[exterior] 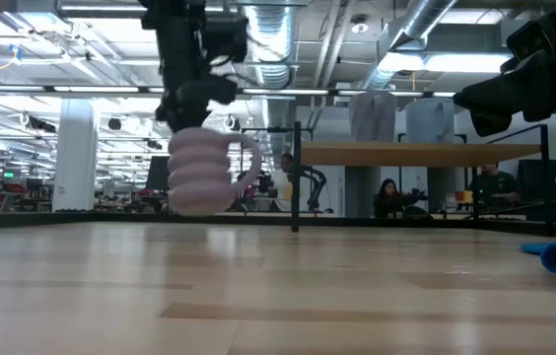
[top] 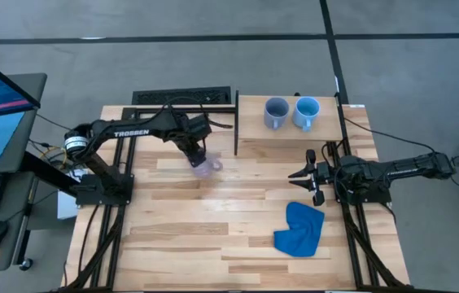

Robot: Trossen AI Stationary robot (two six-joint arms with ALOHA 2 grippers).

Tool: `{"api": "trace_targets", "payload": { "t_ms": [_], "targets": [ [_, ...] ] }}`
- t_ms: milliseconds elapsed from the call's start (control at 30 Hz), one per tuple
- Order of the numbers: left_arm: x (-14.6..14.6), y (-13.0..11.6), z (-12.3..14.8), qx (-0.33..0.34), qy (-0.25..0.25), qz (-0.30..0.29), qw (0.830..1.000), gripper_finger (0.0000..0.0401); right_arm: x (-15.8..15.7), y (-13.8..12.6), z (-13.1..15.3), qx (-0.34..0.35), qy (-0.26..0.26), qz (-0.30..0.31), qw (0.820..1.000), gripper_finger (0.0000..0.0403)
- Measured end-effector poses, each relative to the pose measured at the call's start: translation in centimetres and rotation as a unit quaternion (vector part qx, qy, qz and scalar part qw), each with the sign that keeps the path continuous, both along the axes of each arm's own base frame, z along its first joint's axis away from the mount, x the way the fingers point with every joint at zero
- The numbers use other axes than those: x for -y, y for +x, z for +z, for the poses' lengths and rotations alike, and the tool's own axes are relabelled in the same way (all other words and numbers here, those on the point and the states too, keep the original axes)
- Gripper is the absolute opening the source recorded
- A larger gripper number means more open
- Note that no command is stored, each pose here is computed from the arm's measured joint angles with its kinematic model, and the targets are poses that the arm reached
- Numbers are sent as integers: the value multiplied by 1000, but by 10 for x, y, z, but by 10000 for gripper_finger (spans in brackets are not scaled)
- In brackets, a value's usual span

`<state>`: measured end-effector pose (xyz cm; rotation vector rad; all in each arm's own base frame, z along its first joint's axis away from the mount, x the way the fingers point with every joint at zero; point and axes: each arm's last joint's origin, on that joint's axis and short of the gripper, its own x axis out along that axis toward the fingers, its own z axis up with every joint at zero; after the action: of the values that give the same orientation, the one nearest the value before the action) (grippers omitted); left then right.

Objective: Stack small to large cups/mugs on shelf
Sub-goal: Put the purple mug on the shelf

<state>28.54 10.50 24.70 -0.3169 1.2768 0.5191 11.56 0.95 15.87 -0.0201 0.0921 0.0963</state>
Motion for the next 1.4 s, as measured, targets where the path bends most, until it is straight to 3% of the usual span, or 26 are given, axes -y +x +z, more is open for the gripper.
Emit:
{"api": "trace_targets", "payload": {
  "t_ms": [167, 367, 667, 767, 1033, 1400],
  "targets": [
    [20, 16, 22, 41, 13, -45, 998, 4, 0, 0, 0, 0, 0, 0, 1000, 99],
    [58, 34, 39, 84, 35, -144, 985, 3, 0, 0, -1, -4, 0, 0, 1000, 99],
    [112, 56, 52, 170, 114, -293, 934, 3, 0, 0, -1, -4, -1, 0, 1000, 99],
    [117, 58, 55, 185, 128, -299, 928, 3, 0, 0, -1, -4, -1, 0, 1000, 99],
    [116, 68, 45, 189, 113, -293, 930, 3, 0, 0, -1, -4, 0, 0, 1000, 99],
    [119, 128, 43, 102, 99, -342, 929, 2, 0, 0, 0, 2, 0, 0, 1000, 99]
  ]
}}
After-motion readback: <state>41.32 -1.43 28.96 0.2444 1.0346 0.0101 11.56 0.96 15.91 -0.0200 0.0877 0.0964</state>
